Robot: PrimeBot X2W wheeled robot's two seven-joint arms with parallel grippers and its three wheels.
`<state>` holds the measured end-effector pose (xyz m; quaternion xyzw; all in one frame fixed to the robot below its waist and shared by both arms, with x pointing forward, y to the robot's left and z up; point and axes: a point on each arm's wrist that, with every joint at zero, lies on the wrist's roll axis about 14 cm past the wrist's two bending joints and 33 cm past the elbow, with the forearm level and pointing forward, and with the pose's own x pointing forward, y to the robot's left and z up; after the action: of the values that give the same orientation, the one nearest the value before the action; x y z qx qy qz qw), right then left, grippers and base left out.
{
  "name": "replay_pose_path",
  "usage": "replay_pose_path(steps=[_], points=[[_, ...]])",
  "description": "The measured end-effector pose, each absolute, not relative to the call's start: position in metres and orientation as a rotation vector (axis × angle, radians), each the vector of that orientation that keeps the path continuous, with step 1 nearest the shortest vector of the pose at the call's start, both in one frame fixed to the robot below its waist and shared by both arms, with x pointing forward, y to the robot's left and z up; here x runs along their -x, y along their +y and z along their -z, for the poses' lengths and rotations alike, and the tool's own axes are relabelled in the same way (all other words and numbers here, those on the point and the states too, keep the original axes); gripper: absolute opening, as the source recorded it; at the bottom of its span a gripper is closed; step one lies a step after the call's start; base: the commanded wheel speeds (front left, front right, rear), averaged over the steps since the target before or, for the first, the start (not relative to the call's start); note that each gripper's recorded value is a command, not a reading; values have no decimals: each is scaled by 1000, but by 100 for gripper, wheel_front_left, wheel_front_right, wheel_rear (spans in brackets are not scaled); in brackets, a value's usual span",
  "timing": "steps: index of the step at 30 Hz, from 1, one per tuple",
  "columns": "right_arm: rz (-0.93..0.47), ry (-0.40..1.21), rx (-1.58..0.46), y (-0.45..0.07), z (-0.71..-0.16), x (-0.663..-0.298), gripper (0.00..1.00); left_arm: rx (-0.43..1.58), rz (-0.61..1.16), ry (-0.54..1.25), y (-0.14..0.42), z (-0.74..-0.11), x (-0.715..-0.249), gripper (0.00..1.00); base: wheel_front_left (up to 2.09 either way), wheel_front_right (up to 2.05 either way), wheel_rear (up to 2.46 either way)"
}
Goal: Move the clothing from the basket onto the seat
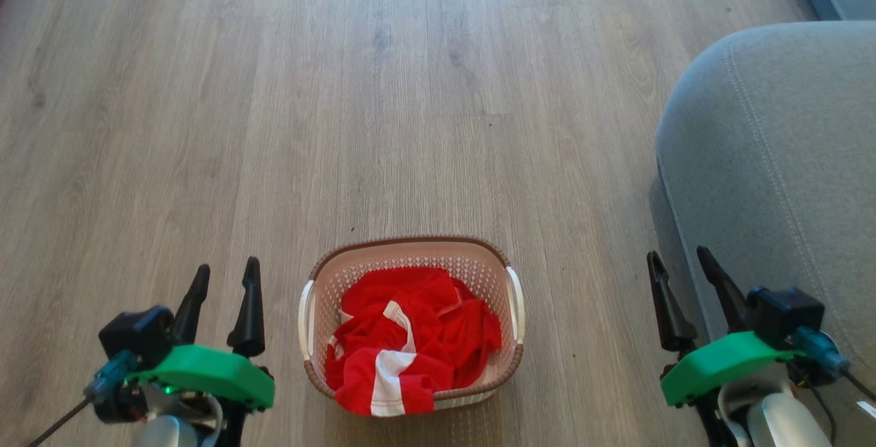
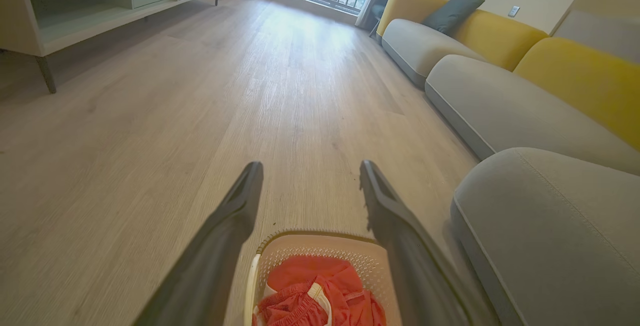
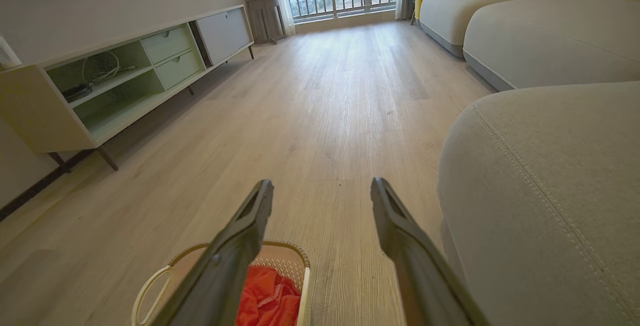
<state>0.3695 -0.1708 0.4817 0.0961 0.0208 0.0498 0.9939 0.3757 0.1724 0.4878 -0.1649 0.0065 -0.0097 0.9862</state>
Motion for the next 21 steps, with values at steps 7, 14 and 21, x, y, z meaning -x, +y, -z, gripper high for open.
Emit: replay_pose_path(steps=[7, 14, 21], points=[[-121, 21, -113, -168, -485, -368, 100, 257, 39, -13, 169, -493, -377, 100, 0, 0, 0], [-140, -1, -35, -165, -488, -367, 100, 185, 53, -24, 167, -494, -378, 100, 0, 0, 0], [-148, -31, 5, -164, -494, -368, 100, 131, 59, -28, 167, -493, -380, 100, 0, 0, 0]])
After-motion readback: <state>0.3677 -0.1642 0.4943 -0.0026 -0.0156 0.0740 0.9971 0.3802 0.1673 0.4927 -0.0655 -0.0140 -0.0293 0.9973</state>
